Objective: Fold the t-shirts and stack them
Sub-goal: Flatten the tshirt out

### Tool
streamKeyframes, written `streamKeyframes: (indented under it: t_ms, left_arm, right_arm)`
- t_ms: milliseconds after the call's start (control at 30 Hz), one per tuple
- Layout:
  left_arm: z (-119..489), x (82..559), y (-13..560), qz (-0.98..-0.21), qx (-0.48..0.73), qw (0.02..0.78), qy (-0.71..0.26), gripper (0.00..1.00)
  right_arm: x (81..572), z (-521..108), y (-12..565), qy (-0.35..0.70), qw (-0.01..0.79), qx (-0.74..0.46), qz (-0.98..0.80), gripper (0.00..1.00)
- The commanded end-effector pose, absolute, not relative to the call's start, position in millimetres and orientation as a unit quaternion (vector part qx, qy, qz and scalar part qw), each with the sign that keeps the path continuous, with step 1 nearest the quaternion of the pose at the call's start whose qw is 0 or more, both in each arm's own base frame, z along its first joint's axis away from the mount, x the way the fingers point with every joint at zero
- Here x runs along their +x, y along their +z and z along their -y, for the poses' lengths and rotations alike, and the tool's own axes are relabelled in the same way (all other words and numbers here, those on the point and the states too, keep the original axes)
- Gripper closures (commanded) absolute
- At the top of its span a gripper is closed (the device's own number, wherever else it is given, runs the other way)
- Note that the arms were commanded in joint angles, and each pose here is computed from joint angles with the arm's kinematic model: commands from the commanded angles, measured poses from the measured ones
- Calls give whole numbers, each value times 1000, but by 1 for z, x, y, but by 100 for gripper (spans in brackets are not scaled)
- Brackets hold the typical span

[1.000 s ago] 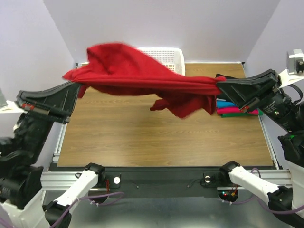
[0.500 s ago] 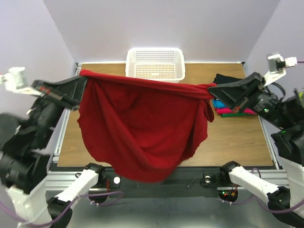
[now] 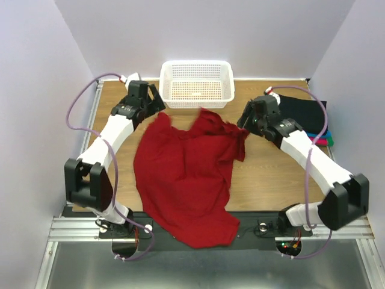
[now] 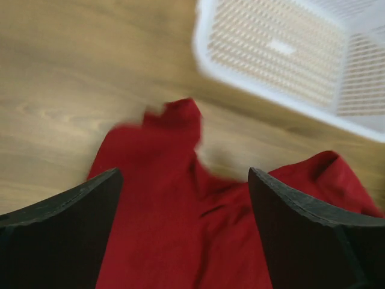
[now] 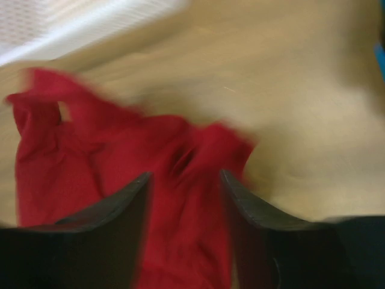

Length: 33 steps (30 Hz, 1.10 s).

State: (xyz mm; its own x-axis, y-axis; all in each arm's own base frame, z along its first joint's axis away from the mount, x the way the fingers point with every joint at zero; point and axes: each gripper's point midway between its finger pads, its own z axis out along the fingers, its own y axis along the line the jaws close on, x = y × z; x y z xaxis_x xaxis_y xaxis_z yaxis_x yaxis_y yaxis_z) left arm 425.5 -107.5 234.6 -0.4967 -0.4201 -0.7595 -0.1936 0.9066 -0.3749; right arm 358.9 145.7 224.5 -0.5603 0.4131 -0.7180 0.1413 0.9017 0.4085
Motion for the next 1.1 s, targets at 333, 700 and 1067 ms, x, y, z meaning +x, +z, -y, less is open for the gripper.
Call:
streamKeyframes:
  t_ms: [333,700,1067]
  left_arm:
    - [88,348,233,-810,-230,512,-172,1]
    - [102,310,95,-874,-243,392,-153,2]
    - [51,348,8,-911,-285,296,-34,2]
  right_arm:
    - [352,-122,213,117,450,142,-874,0]
    - [373,-170,116,142,338,19,-930,0]
    - [377,-151,55,65,293,36,-953,0]
